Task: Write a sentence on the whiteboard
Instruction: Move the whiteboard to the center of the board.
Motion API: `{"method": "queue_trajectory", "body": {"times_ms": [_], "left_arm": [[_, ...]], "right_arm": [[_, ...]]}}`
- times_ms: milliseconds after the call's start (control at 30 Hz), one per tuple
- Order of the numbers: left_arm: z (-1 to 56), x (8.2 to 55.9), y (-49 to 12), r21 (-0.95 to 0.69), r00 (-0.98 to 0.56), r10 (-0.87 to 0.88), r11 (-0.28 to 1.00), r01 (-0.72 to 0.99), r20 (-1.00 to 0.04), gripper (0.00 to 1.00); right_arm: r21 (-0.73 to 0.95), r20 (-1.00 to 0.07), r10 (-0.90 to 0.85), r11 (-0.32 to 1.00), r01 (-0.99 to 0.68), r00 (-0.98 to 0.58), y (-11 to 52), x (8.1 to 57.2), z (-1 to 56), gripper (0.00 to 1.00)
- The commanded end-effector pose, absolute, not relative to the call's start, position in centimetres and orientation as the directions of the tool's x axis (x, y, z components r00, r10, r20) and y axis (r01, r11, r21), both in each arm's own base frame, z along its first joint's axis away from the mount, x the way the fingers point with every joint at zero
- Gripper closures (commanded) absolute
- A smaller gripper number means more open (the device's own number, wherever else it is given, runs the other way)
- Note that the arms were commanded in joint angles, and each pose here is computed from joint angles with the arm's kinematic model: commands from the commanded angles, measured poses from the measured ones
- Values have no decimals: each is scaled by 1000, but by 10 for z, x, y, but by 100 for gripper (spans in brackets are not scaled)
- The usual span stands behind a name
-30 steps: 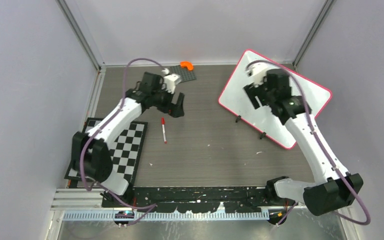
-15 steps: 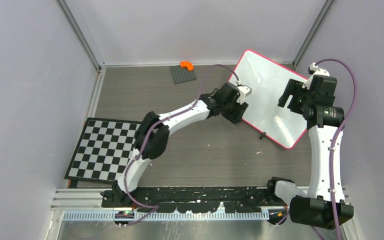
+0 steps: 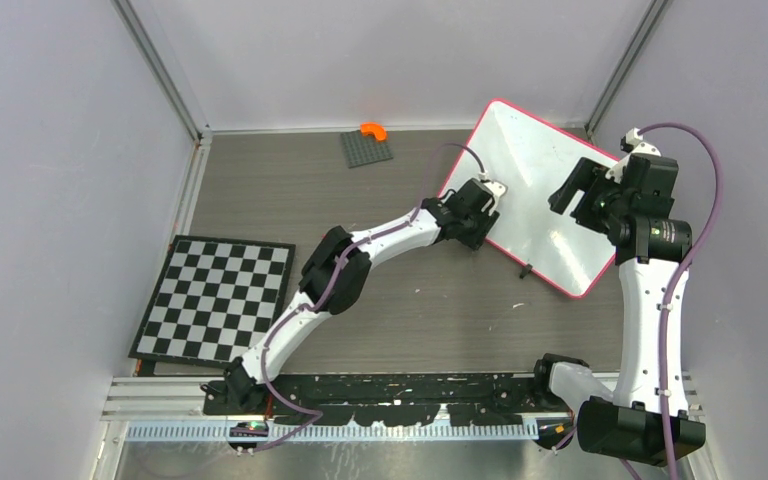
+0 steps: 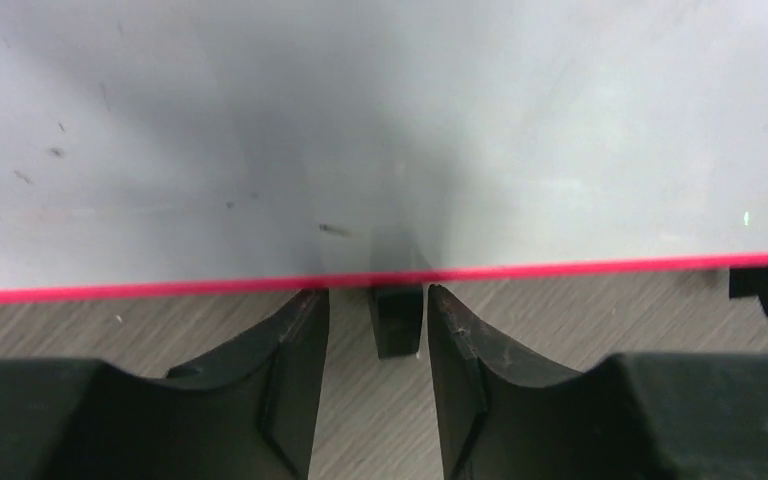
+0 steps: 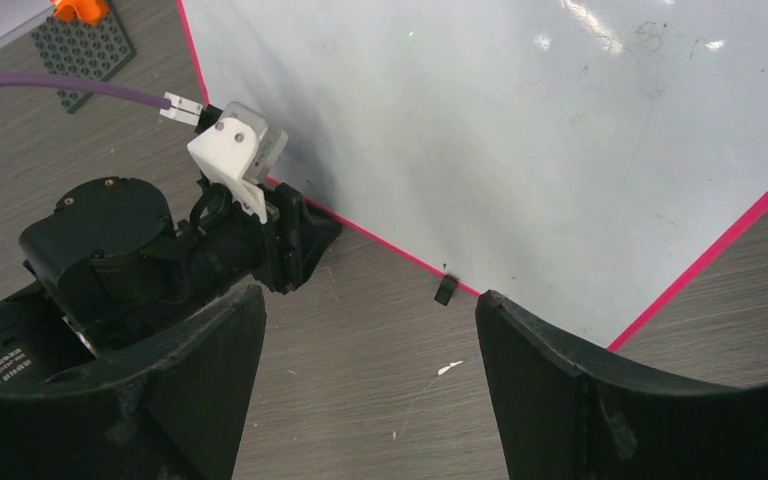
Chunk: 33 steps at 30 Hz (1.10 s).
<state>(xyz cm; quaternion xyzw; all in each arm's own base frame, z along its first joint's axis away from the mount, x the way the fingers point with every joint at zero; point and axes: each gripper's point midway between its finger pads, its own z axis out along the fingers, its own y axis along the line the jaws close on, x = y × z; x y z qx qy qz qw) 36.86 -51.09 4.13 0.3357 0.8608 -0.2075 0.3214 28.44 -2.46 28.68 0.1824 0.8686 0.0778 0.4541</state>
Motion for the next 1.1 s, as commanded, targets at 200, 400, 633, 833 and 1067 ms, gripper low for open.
{"method": "queue_trajectory", "body": {"times_ms": [200,400,633,833,1067], "left_arm": [[54,391,-531,-124,-551,355,749,651,-755,71],[57,400,-520,-108,-579,302,817,567,-757,100],[64,413,-465,9,-615,212,949,316,-759,100],[72,411,-421,82,-601,146,988,132,-786,100],[72,389,-405,91,-614,105,994,54,-783,100]], "right_arm": [[352,-768,435,900,258,-470,-22,283,304,17],[354,-768,437,899,259,-467,-21,280,302,16],[370,-742,432,901,226,-512,-12,277,287,17],[349,-724,402,914,206,-561,-10,272,268,18],[330,-690,364,928,175,-626,-5,266,239,22]]}}
